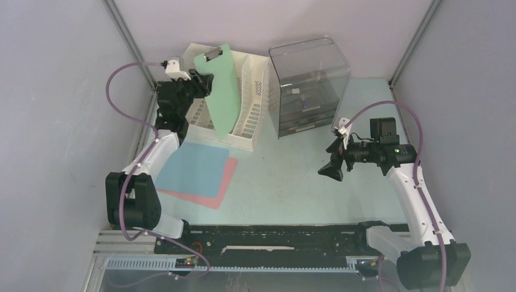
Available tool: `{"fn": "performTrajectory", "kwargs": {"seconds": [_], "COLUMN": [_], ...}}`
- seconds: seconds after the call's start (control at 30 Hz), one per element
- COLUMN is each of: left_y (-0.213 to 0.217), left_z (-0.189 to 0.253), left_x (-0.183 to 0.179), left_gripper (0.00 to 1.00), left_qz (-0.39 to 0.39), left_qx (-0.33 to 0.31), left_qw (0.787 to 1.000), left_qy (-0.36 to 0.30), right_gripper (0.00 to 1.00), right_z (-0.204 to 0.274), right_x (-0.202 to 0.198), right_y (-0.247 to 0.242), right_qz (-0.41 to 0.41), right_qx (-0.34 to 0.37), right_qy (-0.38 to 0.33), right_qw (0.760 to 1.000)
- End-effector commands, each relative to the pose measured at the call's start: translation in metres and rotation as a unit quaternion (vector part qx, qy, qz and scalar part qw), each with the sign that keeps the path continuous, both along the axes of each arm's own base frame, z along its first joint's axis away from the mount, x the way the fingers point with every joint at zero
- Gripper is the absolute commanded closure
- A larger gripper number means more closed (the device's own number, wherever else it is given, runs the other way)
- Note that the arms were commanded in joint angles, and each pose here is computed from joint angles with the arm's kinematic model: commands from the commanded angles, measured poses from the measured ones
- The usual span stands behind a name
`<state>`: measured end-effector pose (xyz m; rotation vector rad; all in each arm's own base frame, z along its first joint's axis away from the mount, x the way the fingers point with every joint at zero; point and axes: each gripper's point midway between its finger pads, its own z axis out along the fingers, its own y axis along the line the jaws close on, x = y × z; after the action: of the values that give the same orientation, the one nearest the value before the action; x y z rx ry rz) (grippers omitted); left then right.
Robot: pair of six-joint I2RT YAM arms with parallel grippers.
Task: Organize the desk
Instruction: Place the folder in the storage box.
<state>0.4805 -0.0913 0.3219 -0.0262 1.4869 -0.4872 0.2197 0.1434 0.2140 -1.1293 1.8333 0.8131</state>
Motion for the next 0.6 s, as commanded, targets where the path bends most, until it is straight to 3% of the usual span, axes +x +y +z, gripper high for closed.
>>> {"fn": "performTrajectory", "kwargs": {"seconds": [0.0,0.13,0.37,0.57], "left_y": [-0.007,-0.009,-0.007,-0.002], "left_z": [-0.015,-0.015,-0.027,-0.034], "left_x": [-0.001,0.003,0.007,0.012], "left_gripper": [0.48,0.41,0.39,0.51], "left_qz": [-0.010,-0.011,0.001,0.023], "left_qx": [-0.009,-0.010,-0.007,0.024], "left_qw": [0.995,0.986,0.968,0.958], "left_qy": [0.100,0.164,0.251,0.286], "right_gripper": [0.00,0.00,0.00,0.00], "right_z": [0.006,0.007,0.008,0.008], "right_x": [-0.004,-0.005,-0.006,-0.006], "right_y": [0.002,0.002,0.002,0.002], "right_qz": [0.010,0.010,0.011,0.011], "right_qx": [0.001,0.001,0.002,0.002], "right_qy": [-0.012,-0.015,-0.018,-0.018], "right_qw": [1.000,1.000,1.000,1.000]}}
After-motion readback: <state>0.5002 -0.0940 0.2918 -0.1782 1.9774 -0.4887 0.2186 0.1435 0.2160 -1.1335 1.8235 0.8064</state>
